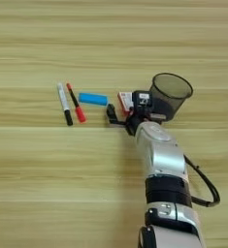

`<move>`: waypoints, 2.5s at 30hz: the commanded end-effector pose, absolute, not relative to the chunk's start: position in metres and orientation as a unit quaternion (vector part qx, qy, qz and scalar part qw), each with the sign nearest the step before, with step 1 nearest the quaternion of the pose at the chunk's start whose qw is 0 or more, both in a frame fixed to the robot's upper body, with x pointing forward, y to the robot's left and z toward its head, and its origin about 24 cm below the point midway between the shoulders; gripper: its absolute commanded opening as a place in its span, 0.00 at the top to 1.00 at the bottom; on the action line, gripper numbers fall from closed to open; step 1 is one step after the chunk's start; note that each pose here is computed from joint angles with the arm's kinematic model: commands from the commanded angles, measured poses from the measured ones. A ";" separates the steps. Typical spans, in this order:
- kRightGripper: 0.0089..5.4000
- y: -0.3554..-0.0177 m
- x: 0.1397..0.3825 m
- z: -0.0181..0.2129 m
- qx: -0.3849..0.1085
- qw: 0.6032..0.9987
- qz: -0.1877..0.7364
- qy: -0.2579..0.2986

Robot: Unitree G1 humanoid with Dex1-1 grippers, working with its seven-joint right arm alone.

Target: Move the objects on the table

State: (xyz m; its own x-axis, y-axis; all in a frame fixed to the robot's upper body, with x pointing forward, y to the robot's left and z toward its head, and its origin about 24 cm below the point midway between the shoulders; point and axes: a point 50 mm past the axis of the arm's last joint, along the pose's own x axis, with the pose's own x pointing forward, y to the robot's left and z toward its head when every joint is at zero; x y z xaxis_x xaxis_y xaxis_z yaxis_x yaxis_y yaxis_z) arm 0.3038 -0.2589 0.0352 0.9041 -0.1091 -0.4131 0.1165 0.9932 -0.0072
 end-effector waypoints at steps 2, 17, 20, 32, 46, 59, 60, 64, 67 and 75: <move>0.01 -0.269 0.325 0.072 -0.010 0.988 -0.067 0.141; 0.01 -0.274 0.329 0.061 0.049 0.983 -0.051 0.171; 0.01 -0.274 0.329 0.060 0.050 0.982 -0.050 0.175; 0.12 -0.273 0.329 0.057 0.048 0.981 -0.042 0.184; 0.39 -0.273 0.328 0.055 0.045 0.980 -0.036 0.189; 0.61 -0.273 0.328 0.054 0.046 0.980 -0.035 0.190; 0.61 -0.273 0.328 0.054 0.046 0.980 -0.035 0.190; 0.61 -0.273 0.328 0.054 0.047 0.980 -0.035 0.190; 0.61 -0.274 0.329 0.054 0.047 0.980 -0.034 0.189; 0.61 -0.273 0.329 0.058 0.050 0.983 -0.033 0.175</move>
State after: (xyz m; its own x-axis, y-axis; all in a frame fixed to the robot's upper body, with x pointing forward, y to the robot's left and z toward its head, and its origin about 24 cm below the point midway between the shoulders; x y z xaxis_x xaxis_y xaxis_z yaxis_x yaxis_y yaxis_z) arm 0.3163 -0.2706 0.0297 0.8943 -0.0457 -0.4451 0.1026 0.9892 0.1045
